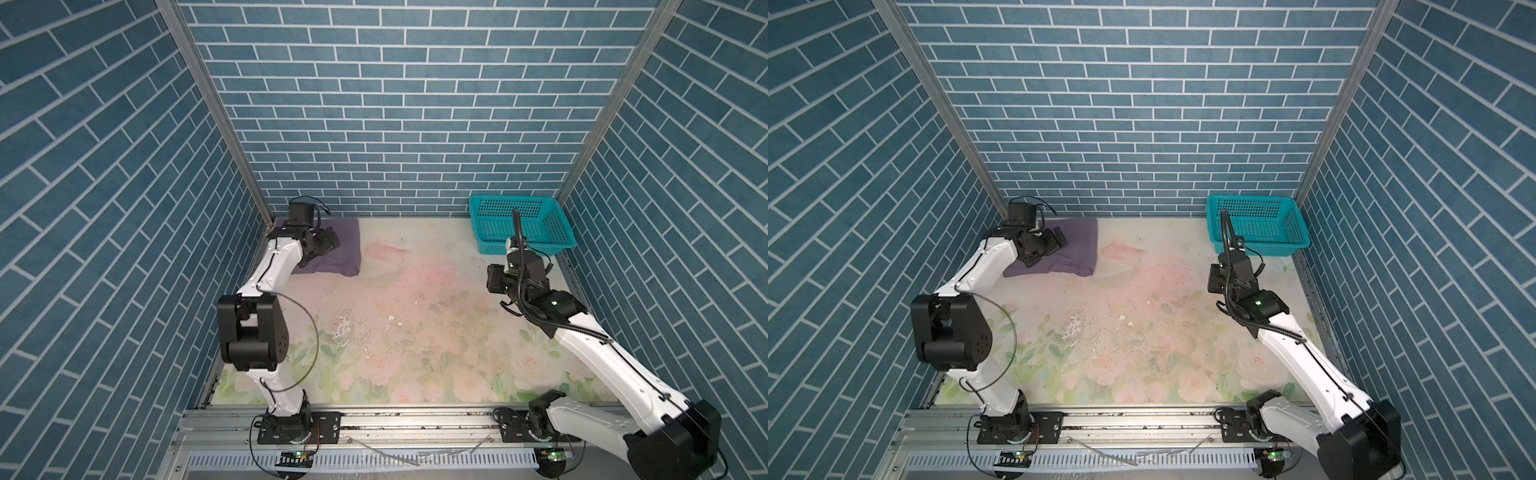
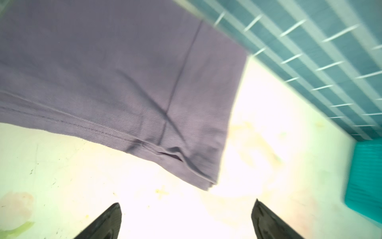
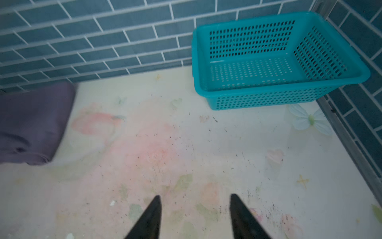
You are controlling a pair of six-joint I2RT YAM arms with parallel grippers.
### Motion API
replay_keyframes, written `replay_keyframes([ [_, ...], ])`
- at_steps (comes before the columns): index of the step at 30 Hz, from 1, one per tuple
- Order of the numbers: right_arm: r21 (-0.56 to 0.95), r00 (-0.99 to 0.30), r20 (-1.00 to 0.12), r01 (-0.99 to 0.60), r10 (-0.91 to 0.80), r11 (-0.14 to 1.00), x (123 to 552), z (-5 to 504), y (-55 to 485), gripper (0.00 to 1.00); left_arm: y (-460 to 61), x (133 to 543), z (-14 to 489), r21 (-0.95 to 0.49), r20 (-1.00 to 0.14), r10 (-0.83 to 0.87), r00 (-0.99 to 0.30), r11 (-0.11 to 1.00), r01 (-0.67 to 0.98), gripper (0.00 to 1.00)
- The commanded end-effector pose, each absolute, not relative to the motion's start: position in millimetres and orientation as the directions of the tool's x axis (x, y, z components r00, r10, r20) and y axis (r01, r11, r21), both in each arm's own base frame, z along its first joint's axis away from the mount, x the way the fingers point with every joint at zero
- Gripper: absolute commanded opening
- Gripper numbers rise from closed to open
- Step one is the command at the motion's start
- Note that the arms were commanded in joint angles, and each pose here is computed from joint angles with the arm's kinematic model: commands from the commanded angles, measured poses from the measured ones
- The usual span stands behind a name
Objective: Fold and stack the trousers
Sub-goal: Move the trousers to the top-right of the table, then reset both arms
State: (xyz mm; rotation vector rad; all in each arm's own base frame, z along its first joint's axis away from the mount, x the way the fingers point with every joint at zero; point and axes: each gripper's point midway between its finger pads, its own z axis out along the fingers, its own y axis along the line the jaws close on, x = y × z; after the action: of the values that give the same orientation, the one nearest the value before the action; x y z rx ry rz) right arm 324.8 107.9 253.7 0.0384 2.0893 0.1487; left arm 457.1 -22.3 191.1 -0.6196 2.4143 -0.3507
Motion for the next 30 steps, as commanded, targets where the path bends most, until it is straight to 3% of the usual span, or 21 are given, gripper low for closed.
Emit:
replay_keyframes([
  [1,0.051,-0.368,-0.929,0.005,0.049,0.999,319.0,297.1,85.3,0.99,-33.2,436.9,203.9,-0.434,-0.509,-0.497,-0.703,0.853,-0.289,0.99],
  [8,-0.123,-0.256,-0.963,0.146,-0.083,0.982,306.6,310.5,44.6,0.99,-38.9,389.1,252.6,-0.436,-0.672,-0.403,-0.621,0.894,-0.107,0.99],
  [11,-0.073,-0.226,-0.974,0.186,-0.03,0.98,302.6,306.5,38.1,0.99,-31.4,364.8,278.4,-0.416,-0.762,-0.391,-0.516,0.906,-0.072,0.99],
  [16,0.009,-0.126,-0.992,0.044,0.014,0.999,300.4,302.8,60.1,0.99,0.2,334.4,310.2,-0.388,-0.855,-0.42,-0.304,0.907,-0.161,0.99],
  [19,-0.035,-0.084,-0.996,0.092,-0.027,0.995,299.3,301.5,50.6,0.99,-12.7,339.6,321.9,-0.344,-0.928,-0.34,-0.151,0.939,0.004,0.99],
  [21,-0.086,-0.112,-0.991,0.134,-0.071,0.987,299.5,290.0,43.2,0.99,-23.1,340.1,300.5,-0.315,-0.946,-0.305,-0.11,0.945,0.087,0.99],
  [24,-0.136,-0.16,-0.98,0.129,-0.114,0.982,300.4,268.9,43.2,0.99,-21.0,337.0,275.7,-0.294,-0.95,-0.283,-0.131,0.953,0.069,0.99],
  [30,-0.212,-0.195,-0.964,0.158,-0.18,0.965,298.6,231.0,35.2,0.99,18.3,334.9,221.9,-0.168,-0.931,-0.219,-0.294,0.968,-0.188,0.99],
])
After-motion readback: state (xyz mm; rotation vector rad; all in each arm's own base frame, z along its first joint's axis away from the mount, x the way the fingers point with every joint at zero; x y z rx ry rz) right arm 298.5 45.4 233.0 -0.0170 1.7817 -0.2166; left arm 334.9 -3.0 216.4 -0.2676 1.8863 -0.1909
